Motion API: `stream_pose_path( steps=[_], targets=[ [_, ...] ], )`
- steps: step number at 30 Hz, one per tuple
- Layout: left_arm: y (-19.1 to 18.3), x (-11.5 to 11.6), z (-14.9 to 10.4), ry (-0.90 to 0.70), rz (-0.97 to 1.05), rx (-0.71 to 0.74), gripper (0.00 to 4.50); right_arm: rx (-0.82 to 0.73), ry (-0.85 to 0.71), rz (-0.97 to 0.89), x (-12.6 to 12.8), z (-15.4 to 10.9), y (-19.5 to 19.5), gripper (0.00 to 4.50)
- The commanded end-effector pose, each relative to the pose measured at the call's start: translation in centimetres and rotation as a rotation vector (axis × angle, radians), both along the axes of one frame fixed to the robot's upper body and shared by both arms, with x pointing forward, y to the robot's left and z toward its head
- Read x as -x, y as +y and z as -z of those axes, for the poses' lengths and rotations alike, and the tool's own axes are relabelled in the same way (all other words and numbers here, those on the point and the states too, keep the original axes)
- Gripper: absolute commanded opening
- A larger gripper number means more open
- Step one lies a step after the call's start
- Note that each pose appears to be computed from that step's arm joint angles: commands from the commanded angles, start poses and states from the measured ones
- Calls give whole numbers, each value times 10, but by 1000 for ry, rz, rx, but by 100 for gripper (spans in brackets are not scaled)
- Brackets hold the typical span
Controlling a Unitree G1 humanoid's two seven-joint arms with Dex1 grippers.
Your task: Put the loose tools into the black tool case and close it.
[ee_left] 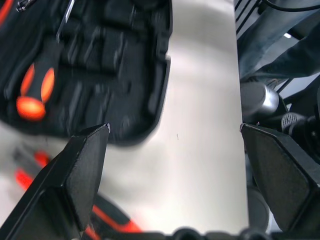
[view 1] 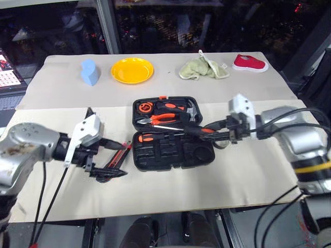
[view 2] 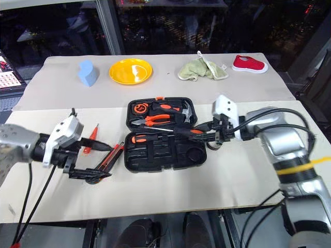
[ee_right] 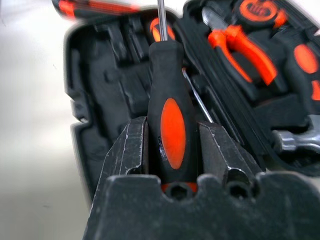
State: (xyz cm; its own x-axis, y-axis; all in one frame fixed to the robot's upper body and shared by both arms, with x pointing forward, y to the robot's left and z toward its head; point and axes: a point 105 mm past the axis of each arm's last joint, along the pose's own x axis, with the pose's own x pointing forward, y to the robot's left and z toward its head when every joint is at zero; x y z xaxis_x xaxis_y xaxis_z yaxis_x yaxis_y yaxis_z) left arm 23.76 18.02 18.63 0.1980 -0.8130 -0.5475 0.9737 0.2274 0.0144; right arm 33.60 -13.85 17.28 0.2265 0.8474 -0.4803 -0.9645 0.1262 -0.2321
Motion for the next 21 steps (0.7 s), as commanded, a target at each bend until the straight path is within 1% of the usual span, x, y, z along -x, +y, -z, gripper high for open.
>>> stream_pose_path(
  steps=[1,5,11,21],
  targets=[
    [0,6,-14,-65,-26,0,450,62,-73,-66,-13,-5,3,105],
    [-1,9,-15,-73,-43,6,450,105,-85,-124,-19,0,9,105],
    [-2,10,-16,-85,-59,12,450,151,-89,-153,-27,10,16,105],
    [-5,5,-21,-110,-59,22,450,141,-87,-101,-39,19,22,105]
  ],
)
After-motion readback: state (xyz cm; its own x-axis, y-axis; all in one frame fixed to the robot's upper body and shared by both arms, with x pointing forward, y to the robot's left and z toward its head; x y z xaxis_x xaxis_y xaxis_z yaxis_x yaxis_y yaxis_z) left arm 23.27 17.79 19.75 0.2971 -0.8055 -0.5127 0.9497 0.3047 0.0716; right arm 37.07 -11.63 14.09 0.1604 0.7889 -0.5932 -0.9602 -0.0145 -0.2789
